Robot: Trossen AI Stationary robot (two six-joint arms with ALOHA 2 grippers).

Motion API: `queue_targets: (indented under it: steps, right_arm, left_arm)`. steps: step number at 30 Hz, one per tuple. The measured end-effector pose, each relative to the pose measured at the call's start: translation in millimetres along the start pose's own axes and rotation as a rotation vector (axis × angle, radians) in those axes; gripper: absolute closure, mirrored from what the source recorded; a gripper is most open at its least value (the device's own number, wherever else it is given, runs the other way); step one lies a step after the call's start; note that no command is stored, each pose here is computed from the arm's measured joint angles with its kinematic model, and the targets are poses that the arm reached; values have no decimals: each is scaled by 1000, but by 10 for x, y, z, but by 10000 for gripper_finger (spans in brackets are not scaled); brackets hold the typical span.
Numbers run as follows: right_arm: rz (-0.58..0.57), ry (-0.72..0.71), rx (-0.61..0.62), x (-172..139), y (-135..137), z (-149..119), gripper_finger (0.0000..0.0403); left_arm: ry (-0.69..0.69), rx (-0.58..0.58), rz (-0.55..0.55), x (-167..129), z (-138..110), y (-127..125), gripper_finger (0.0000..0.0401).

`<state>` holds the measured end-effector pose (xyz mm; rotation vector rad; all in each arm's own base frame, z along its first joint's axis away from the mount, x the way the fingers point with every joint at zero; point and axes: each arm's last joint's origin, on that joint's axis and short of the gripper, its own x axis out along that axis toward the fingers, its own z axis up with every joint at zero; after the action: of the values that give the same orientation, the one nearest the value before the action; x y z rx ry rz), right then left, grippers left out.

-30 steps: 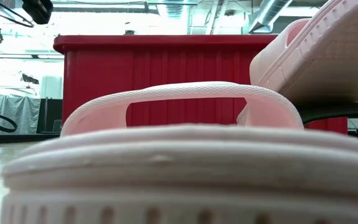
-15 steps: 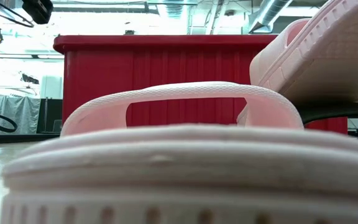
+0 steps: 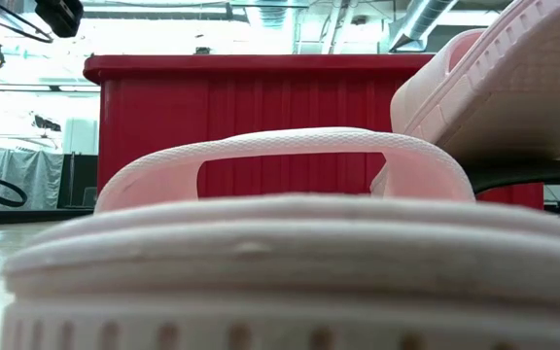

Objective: Pick and place slides into bin
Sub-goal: Put the right pink slide into the red container

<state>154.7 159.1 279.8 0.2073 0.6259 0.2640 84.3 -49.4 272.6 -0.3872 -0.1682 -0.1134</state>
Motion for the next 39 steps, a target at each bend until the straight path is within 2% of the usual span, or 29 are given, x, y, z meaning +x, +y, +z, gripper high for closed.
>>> queue_targets:
  steps: [4,12,18,27,39]
  right_arm:
    - [-43,17,8,138,-38,2,237]
    - [-38,105,32,404,-110,-15,237]
    - [-84,156,32,590,-221,-10,231]
    - [-114,154,-17,666,-321,126,229]
    - [-158,274,-14,666,-517,93,216]
  left_arm:
    - [0,0,0,0,0,0,241]
    - [0,1,1,0,-1,0,241]
    - [1,2,0,0,-1,0,241]
    - [11,11,3,0,-11,4,241]
    - [33,18,9,-1,-36,10,241]
